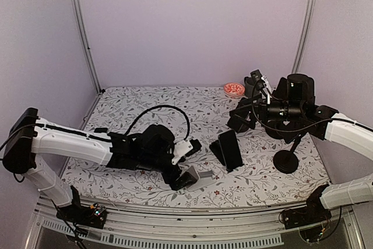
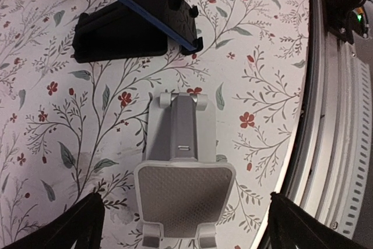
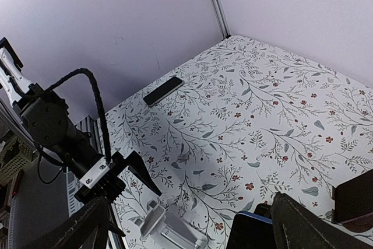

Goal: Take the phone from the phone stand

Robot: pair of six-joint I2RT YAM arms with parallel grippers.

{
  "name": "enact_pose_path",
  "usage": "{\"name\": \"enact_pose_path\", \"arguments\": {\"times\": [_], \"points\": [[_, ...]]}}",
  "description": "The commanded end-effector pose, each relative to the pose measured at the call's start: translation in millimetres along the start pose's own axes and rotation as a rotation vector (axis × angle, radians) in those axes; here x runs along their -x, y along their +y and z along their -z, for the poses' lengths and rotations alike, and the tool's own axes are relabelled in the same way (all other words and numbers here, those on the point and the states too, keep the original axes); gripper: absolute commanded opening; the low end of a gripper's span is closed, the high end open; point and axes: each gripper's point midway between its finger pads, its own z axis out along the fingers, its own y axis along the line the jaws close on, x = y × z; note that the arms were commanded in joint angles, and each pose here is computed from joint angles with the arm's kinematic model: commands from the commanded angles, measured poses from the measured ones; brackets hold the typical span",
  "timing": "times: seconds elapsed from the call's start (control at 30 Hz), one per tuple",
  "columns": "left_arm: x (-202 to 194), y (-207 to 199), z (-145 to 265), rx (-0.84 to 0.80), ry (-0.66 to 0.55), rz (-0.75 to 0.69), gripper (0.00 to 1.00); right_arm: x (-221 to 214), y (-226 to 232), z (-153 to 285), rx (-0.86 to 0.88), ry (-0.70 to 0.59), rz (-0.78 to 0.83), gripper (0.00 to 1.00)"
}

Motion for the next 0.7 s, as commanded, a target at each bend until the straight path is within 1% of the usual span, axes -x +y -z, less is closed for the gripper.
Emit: {"name": "enact_pose_path", "arguments": {"times": [0.0,0.27,0.33,0.43,0.53,0.67], "points": [[4,-12,-15,-0.029,-0.018,-0.009,0.99,8,1,5,-0.007,-0.022,0.009,0.99],[-8,-10,-36,-0.005,0.029,-0.012,0.99,4,1,3,0.004,-0.02,-0.006,0.99],[-10,-13,-39,-0.014,0.032,-0.008,0.97,2,1,3,0.004,-0.019,-0.006,0.99],[-11,-17,-44,-0.028,0.035,-0.004,0.92,1,1,2,0.007,-0.017,-0.007,0.99],[-11,-16,-49,-0.019,0.04,0.0,0.85,1,1,2,0.013,-0.015,-0.007,0.99],[-8,-7,-48,0.032,0.033,0.005,0.74,4,2,4,0.008,-0.024,-0.003,0.99]]}}
